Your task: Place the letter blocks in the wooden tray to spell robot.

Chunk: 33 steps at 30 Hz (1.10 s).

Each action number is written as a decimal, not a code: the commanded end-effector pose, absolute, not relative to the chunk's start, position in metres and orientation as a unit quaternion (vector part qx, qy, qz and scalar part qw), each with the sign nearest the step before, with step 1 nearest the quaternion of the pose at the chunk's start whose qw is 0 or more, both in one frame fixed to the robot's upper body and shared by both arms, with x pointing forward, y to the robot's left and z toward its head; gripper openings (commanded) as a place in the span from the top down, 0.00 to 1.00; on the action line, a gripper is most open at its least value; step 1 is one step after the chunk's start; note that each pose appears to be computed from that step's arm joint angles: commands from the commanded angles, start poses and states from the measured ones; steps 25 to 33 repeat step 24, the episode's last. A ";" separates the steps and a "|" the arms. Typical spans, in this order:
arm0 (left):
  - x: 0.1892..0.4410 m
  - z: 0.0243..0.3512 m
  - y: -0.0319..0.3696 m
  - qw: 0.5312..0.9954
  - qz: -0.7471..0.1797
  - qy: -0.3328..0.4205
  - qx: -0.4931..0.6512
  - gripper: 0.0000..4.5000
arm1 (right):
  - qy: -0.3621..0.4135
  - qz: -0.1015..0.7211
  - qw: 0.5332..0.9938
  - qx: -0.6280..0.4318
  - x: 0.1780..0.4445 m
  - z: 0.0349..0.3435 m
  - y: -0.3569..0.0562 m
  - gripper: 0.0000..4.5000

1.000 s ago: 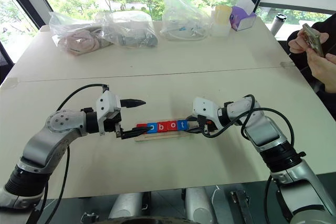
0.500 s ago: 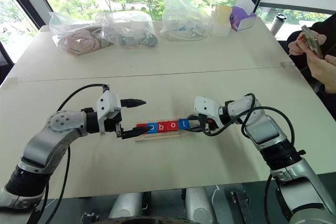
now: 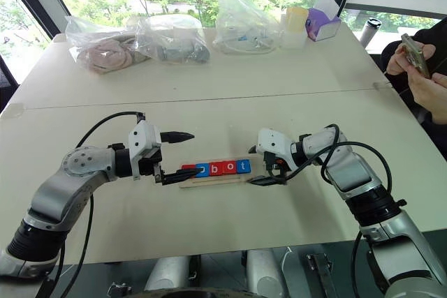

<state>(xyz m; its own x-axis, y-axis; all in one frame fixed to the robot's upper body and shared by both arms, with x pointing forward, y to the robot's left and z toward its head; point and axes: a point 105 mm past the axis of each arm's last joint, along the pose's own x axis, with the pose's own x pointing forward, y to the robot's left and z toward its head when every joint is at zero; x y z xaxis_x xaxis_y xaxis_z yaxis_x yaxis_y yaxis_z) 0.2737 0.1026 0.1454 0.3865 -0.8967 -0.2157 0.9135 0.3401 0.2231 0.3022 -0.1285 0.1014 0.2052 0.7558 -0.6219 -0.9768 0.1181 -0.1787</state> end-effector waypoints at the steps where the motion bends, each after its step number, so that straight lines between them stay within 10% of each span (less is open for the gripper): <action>1: 0.270 0.155 0.099 0.814 -0.558 0.004 0.165 0.00 | 0.163 0.595 0.727 -0.300 0.308 0.120 -0.125 0.02; 33: 0.225 0.141 0.169 0.837 -0.504 0.138 0.166 0.00 | 0.174 0.505 0.813 -0.232 0.265 0.152 -0.168 0.02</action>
